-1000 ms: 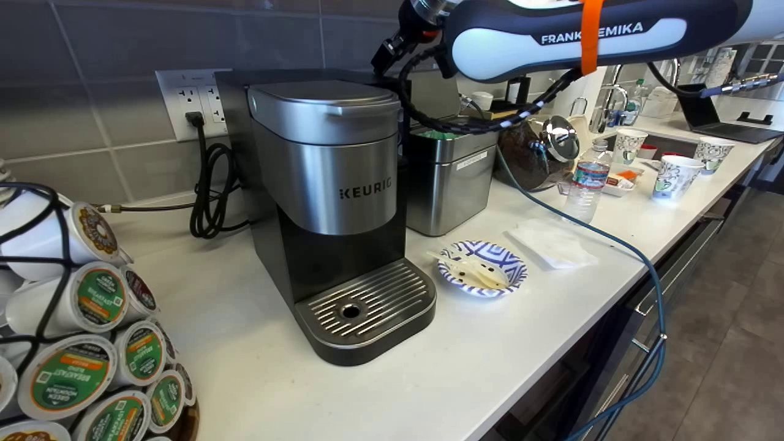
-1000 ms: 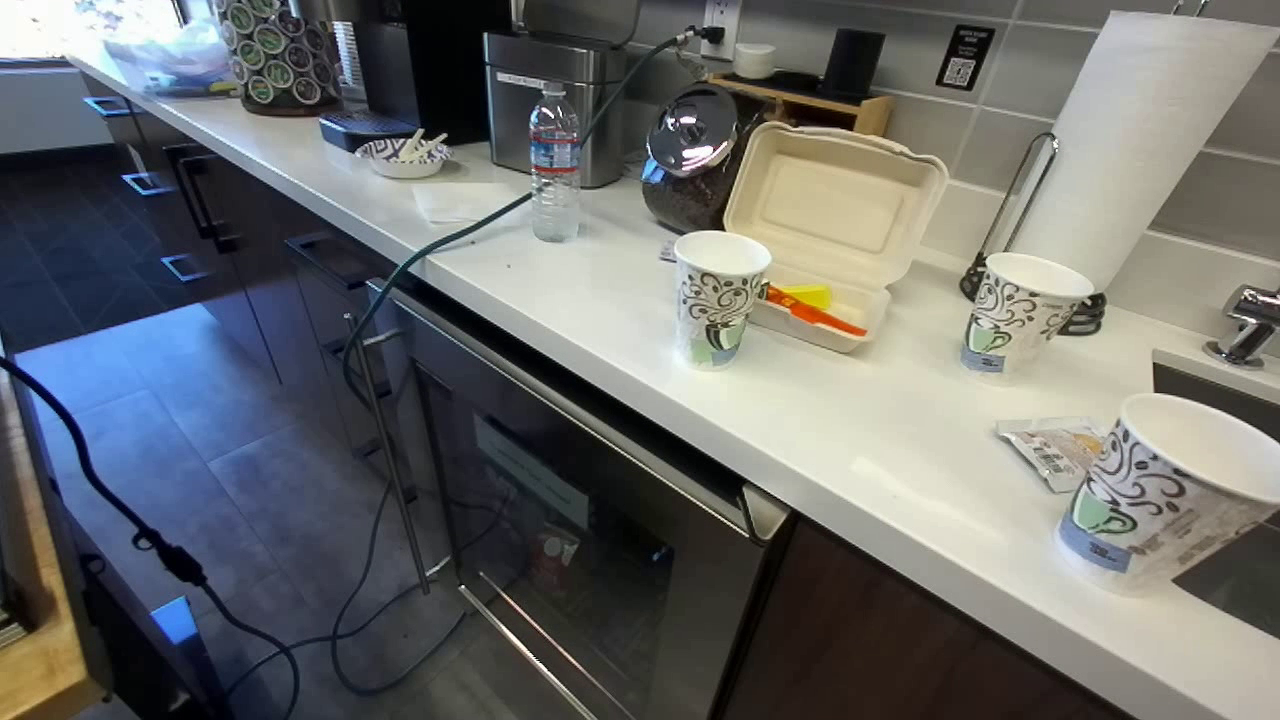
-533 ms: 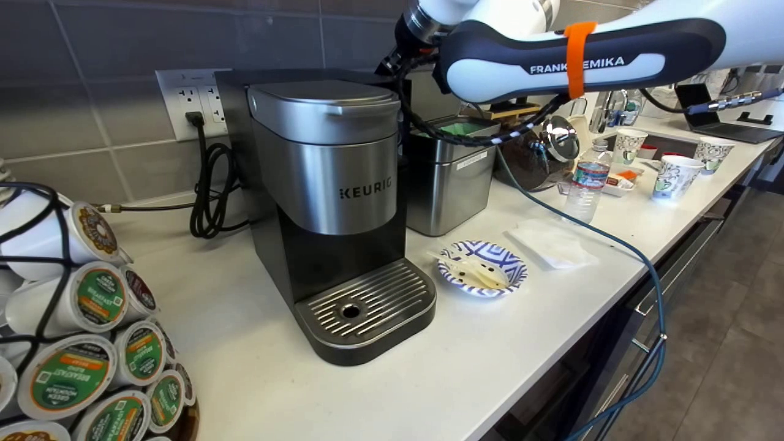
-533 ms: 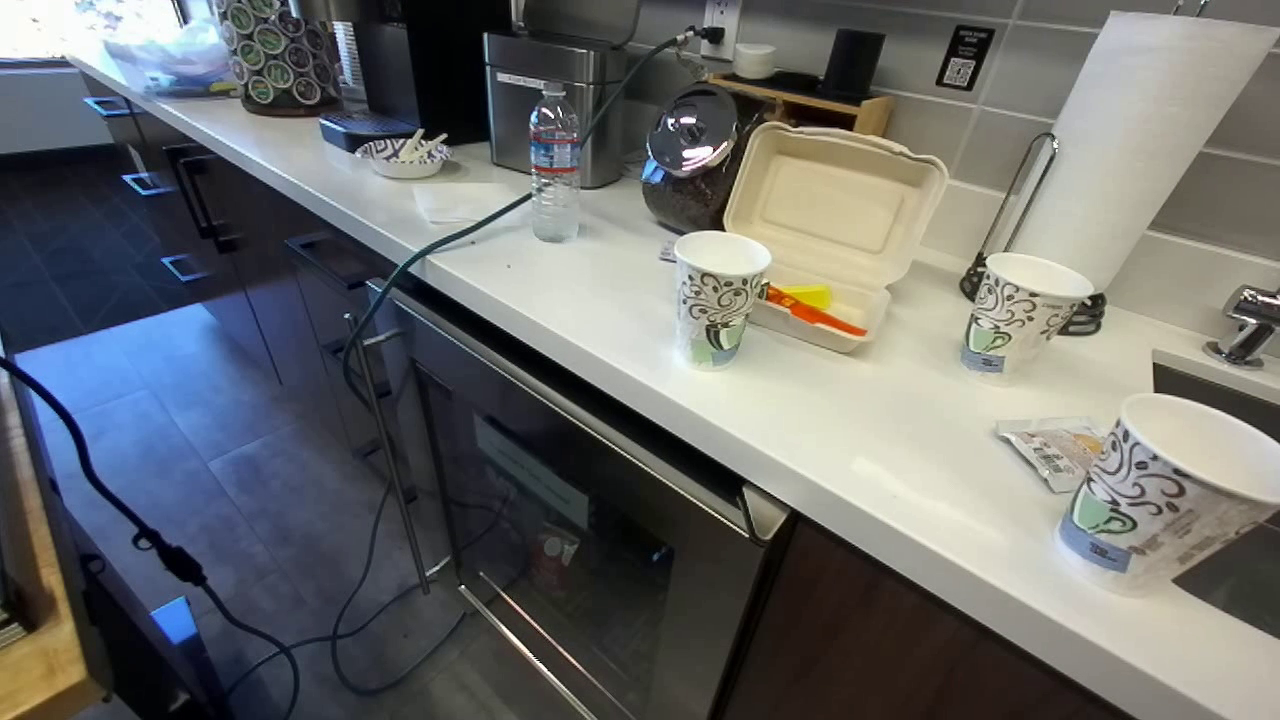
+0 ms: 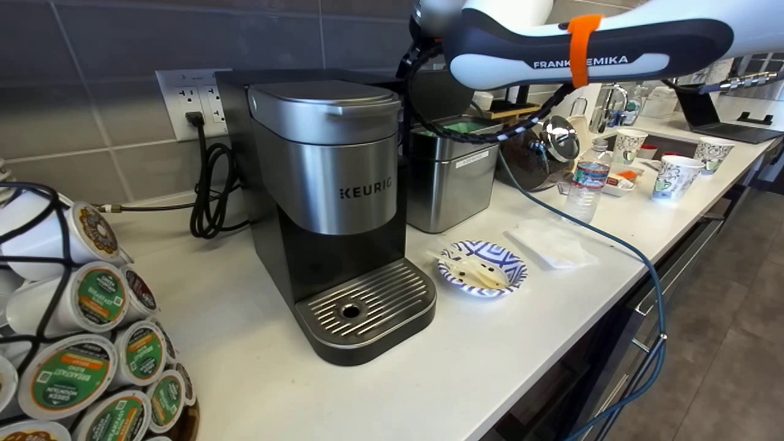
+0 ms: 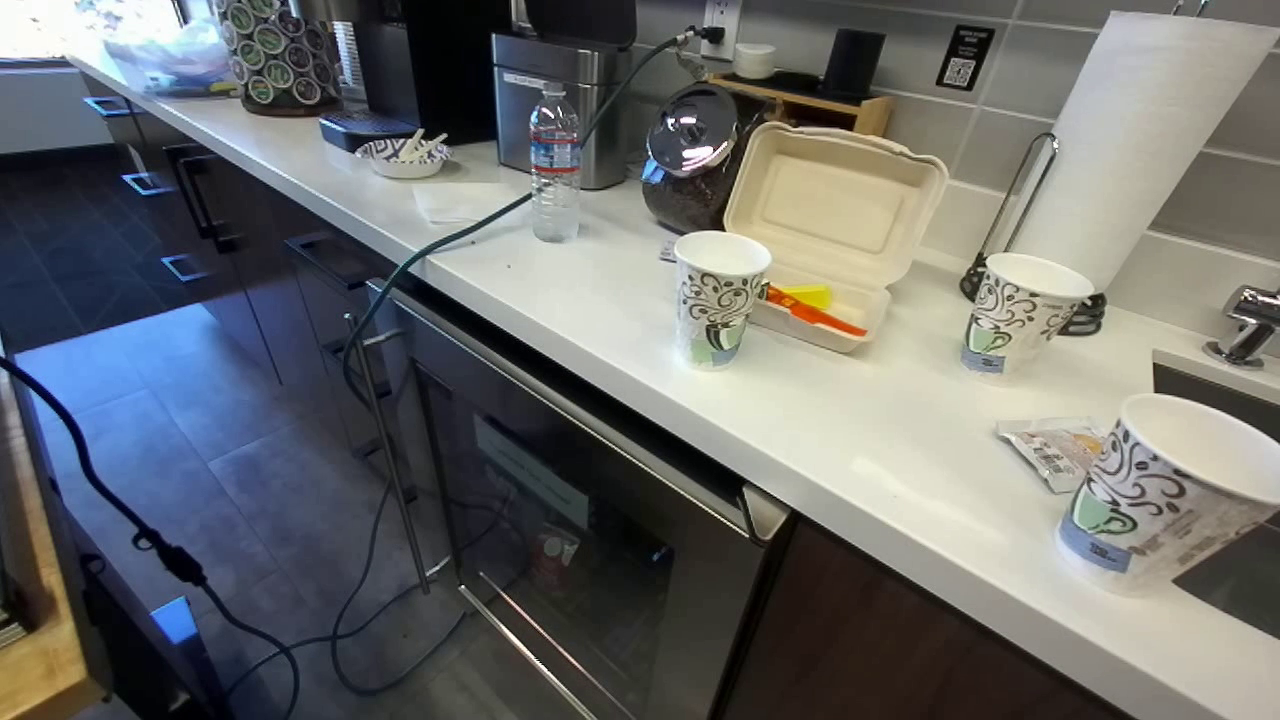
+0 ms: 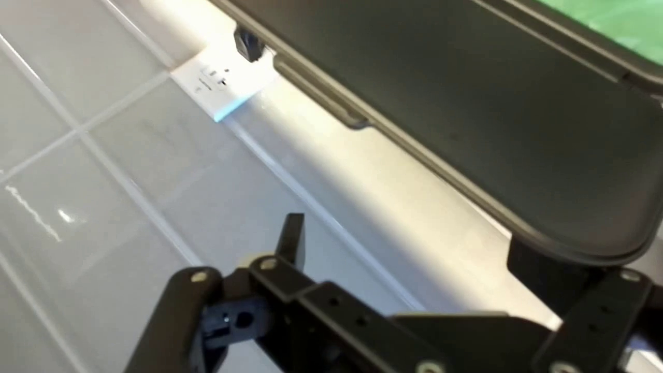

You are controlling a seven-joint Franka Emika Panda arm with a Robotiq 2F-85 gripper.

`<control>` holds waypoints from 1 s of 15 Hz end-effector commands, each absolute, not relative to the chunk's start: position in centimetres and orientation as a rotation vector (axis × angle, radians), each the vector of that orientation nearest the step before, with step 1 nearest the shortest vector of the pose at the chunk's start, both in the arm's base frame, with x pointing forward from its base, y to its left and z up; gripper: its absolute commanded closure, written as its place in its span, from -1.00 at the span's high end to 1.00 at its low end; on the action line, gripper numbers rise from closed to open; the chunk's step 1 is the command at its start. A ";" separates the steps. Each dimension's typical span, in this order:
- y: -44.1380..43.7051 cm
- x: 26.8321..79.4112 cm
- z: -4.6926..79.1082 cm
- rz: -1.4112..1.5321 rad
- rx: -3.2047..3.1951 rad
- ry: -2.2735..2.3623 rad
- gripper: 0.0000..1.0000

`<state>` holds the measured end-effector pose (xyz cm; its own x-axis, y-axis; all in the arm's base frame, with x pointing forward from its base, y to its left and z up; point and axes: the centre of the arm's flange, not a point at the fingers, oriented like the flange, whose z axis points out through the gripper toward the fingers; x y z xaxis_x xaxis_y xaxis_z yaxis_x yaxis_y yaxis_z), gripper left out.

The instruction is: Close the silver bin.

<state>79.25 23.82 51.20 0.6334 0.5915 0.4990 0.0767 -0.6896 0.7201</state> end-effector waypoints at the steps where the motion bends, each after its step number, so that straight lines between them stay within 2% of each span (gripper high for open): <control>1: 23.4 79.7 52.6 0.755 2.156 0.517 1.00; 6: 21.0 78.3 50.7 0.409 2.221 0.516 1.00; 15: 14.7 74.8 53.5 0.697 2.591 0.569 1.00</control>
